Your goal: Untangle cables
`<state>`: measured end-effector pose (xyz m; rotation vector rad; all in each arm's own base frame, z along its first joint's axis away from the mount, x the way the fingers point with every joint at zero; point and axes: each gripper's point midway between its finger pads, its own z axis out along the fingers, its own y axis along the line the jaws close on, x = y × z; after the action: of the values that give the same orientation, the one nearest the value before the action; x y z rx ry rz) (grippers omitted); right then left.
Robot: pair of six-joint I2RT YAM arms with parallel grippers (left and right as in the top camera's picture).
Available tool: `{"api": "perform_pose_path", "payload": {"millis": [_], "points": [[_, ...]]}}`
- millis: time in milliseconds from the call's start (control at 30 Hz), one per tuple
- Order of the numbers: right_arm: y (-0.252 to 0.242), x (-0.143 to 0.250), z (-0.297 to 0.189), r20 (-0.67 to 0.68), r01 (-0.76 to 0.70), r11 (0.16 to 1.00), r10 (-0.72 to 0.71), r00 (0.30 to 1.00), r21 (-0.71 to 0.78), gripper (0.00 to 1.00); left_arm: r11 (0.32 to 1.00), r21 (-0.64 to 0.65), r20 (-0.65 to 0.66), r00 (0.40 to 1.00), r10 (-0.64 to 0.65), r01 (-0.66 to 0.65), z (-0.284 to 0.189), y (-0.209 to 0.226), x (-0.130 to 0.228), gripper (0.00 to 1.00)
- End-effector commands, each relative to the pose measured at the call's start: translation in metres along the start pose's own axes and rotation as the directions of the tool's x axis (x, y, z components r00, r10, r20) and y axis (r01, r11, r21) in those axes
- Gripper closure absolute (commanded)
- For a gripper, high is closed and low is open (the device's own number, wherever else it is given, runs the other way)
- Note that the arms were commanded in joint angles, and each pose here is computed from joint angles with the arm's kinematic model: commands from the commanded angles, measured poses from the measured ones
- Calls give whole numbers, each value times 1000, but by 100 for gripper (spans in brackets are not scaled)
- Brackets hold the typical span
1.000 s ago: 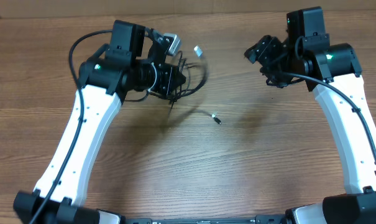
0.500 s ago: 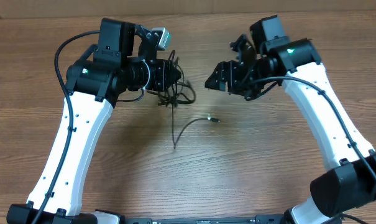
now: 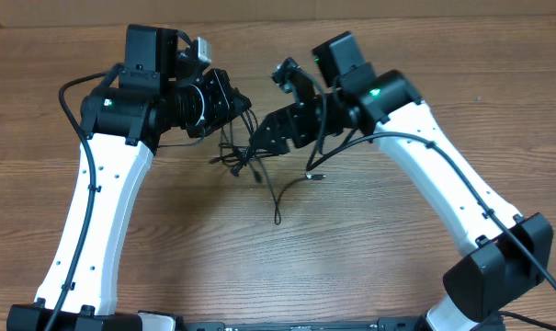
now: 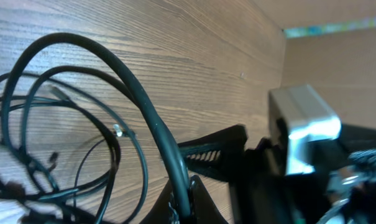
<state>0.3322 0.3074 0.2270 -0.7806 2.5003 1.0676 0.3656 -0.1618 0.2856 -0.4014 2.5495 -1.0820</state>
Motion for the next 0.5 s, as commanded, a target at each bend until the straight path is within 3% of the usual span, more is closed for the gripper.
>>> {"api": "perform_pose_path", "payload": {"millis": [0, 100, 267, 300, 367, 467], "points": [[-11, -7, 13, 24, -86, 992, 84, 996, 88, 25, 996, 77, 13, 998, -55, 53, -19, -25, 2, 96], [-13, -21, 20, 76, -155, 986, 150, 986, 66, 39, 992, 106, -18, 998, -64, 66, -19, -30, 7, 96], [-6, -35, 19, 119, -177, 984, 173, 978, 21, 78, 992, 103, -21, 998, -65, 67, -19, -30, 8, 96], [-6, -36, 19, 126, -175, 984, 171, 977, 19, 80, 993, 101, -23, 998, -64, 66, -19, -29, 8, 96], [-6, -38, 18, 133, -172, 985, 168, 977, 17, 79, 994, 112, -26, 1000, 18, -15, -19, -30, 10, 96], [-17, -43, 18, 168, -207, 976, 193, 967, 74, 51, 990, 143, -53, 998, 29, -21, -20, -36, 15, 96]]}}
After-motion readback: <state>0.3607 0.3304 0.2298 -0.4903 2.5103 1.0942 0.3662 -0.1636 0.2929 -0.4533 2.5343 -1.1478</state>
